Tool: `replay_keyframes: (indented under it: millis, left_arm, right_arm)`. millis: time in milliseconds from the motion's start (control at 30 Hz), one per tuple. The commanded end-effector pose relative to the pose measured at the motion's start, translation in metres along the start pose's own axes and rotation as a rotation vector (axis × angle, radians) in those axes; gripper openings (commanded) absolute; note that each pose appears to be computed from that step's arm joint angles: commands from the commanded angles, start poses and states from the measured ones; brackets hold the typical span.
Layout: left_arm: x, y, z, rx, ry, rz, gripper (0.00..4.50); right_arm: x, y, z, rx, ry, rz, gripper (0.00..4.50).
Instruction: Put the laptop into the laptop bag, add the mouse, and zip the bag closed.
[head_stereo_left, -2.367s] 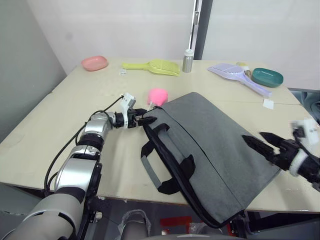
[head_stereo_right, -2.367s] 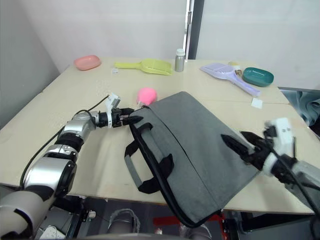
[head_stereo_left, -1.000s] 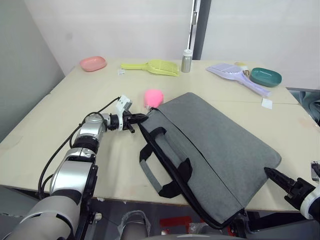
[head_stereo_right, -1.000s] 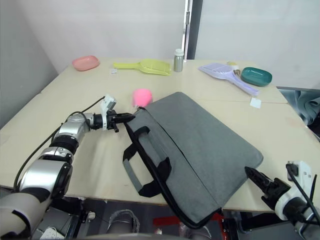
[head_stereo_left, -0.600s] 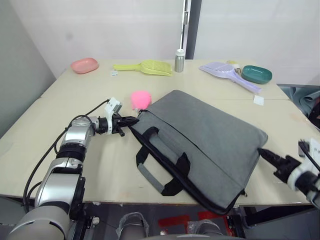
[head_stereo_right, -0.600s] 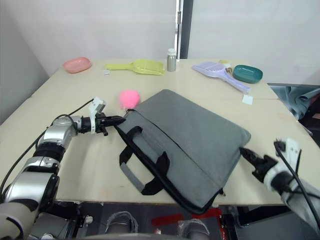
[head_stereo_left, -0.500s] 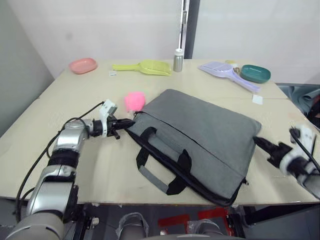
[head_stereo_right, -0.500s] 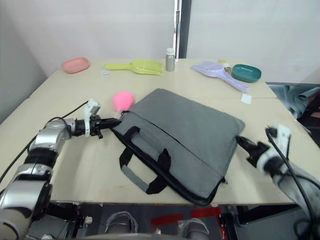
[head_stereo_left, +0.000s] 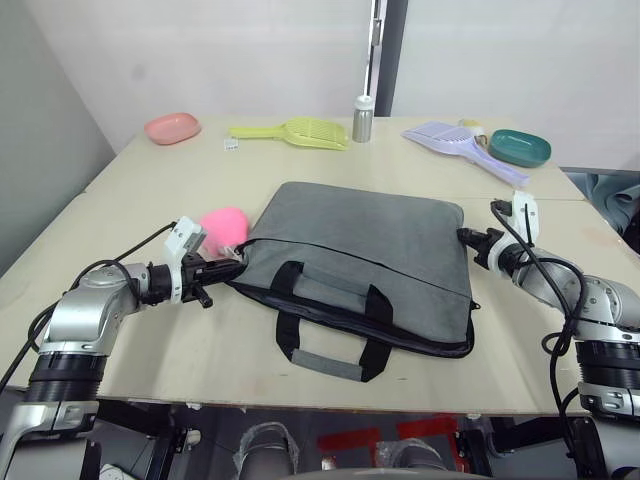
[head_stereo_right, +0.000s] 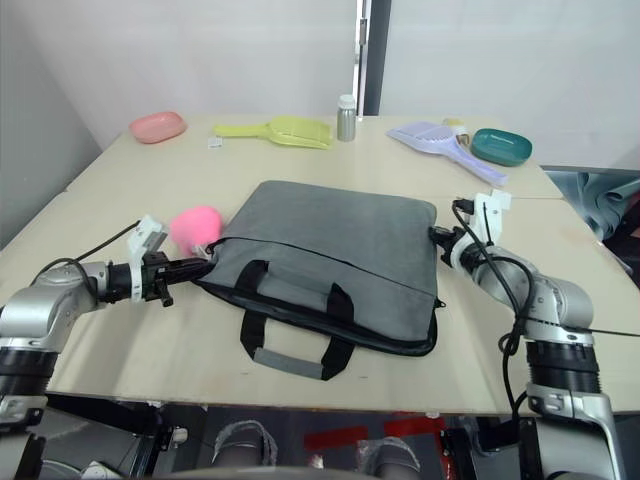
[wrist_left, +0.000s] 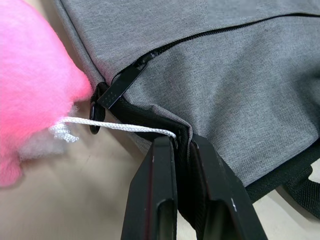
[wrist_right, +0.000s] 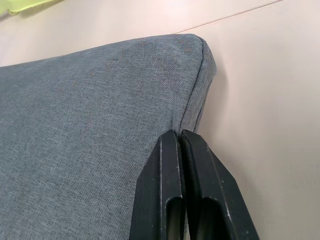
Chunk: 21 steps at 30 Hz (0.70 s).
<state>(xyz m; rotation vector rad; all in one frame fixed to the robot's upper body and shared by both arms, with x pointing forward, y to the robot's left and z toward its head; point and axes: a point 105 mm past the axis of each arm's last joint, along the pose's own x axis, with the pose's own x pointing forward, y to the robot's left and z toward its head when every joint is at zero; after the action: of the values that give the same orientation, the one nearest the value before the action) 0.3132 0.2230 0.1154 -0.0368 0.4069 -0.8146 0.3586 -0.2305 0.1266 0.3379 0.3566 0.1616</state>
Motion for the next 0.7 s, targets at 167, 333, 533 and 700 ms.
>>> replay_keyframes:
  millis: [167, 333, 533, 700]
  left_arm:
    - [-0.028, 0.009, 0.020, -0.009, -0.085, 0.040, 3.10]
    - [-0.036, 0.021, 0.023, -0.030, -0.096, 0.080, 4.50]
    - [-0.019, 0.022, 0.022, -0.161, -0.121, -0.001, 4.50]
    - [0.004, 0.024, 0.016, -0.131, -0.085, -0.019, 4.50]
  right_arm:
    - [-0.032, 0.009, 0.027, -0.063, -0.106, 0.123, 2.75]
    - [-0.063, 0.020, 0.016, -0.081, -0.011, 0.256, 4.37]
    - [-0.095, 0.018, -0.023, 0.005, 0.178, 0.355, 4.45]
    - [-0.107, 0.017, -0.045, 0.063, 0.249, 0.377, 4.45]
